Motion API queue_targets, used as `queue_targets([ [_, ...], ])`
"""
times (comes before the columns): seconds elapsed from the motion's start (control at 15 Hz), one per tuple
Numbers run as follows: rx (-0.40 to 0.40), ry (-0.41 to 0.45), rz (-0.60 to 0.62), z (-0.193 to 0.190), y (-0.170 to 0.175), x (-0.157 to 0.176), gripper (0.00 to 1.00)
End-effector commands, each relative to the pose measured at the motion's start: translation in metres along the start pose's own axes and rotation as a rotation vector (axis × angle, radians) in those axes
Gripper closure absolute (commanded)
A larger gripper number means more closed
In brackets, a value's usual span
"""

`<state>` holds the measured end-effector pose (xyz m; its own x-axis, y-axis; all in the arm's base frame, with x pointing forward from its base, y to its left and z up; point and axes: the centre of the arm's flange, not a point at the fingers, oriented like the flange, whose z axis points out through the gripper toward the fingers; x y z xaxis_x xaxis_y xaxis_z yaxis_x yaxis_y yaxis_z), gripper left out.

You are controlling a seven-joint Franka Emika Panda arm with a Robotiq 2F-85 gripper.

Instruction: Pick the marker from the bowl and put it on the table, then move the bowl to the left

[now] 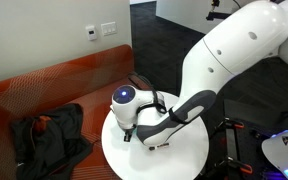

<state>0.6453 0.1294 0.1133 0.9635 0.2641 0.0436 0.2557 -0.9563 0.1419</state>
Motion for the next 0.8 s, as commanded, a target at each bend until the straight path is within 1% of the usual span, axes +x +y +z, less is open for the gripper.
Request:
queue_targets([
  [0.0,-0.030,-0.007,-0.070,-0.0147,-0.0123,0.0100,0.99],
  [0.33,-0.051,-0.005,-0.095,-0.0145,-0.0208,0.0113,0.99],
  [0.73,-0.062,-0.014,-0.115,-0.0106,-0.0218,0.0094,0.99],
])
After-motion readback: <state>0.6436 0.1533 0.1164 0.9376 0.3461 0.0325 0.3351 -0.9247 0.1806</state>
